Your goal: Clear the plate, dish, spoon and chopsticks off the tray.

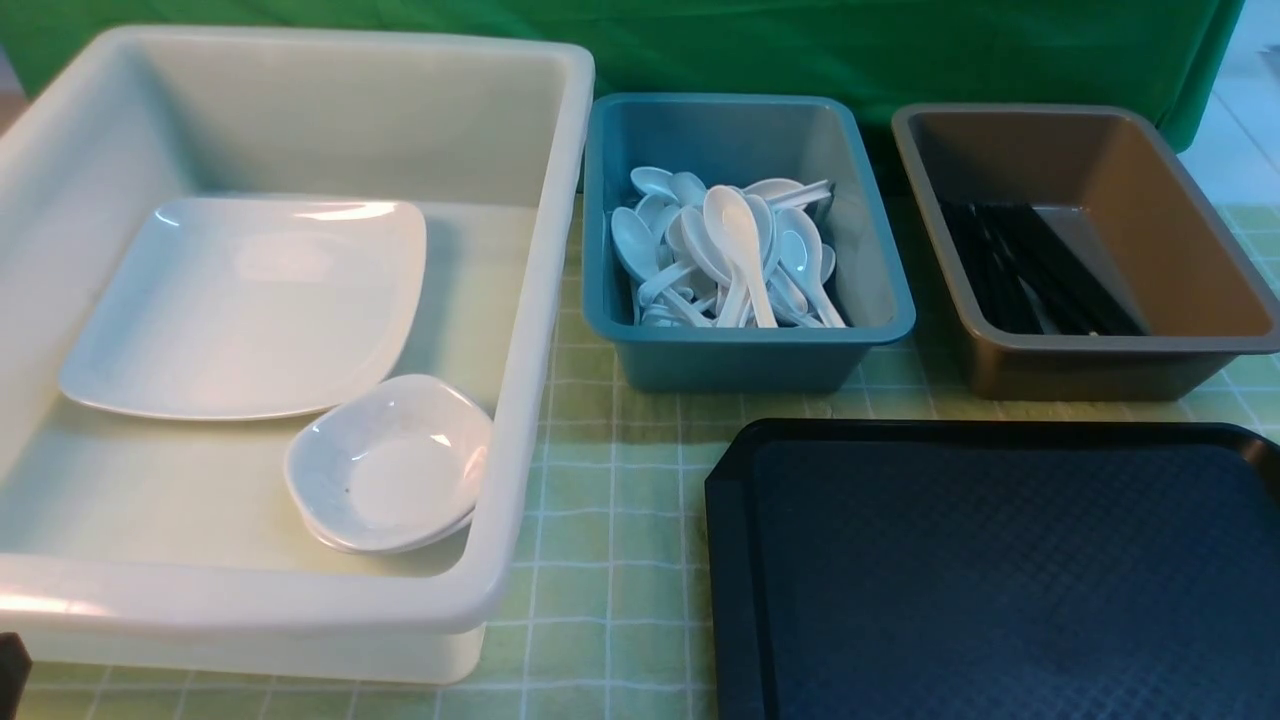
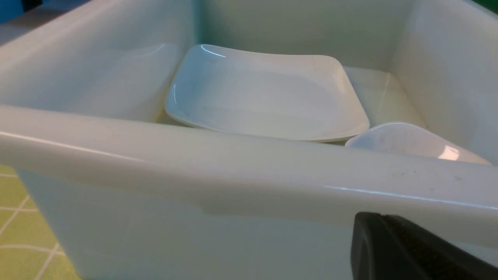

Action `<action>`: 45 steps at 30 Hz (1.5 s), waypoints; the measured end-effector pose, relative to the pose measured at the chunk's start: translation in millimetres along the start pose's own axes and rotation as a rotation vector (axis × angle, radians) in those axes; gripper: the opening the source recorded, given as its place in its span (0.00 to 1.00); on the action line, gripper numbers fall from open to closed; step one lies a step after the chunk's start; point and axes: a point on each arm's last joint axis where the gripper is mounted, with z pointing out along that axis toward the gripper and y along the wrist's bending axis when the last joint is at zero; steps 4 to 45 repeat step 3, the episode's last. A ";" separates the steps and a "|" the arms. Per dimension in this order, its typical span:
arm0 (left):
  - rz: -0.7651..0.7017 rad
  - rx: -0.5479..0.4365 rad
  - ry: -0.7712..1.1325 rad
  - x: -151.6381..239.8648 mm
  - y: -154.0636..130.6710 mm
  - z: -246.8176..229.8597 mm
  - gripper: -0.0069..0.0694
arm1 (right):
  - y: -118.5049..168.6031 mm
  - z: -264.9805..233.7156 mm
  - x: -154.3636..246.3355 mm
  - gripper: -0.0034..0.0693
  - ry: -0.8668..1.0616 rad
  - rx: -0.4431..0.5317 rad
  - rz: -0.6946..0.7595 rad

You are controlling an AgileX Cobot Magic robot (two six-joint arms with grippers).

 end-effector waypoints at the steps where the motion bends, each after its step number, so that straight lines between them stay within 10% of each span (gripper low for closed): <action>1: 0.000 0.000 0.000 0.0 0.0 0.0 0.07 | 0.0 0.0 0.0 0.38 0.000 0.000 0.000; 45: 0.000 0.000 0.000 0.0 0.0 0.0 0.07 | 0.0 0.0 0.0 0.38 0.000 0.000 0.000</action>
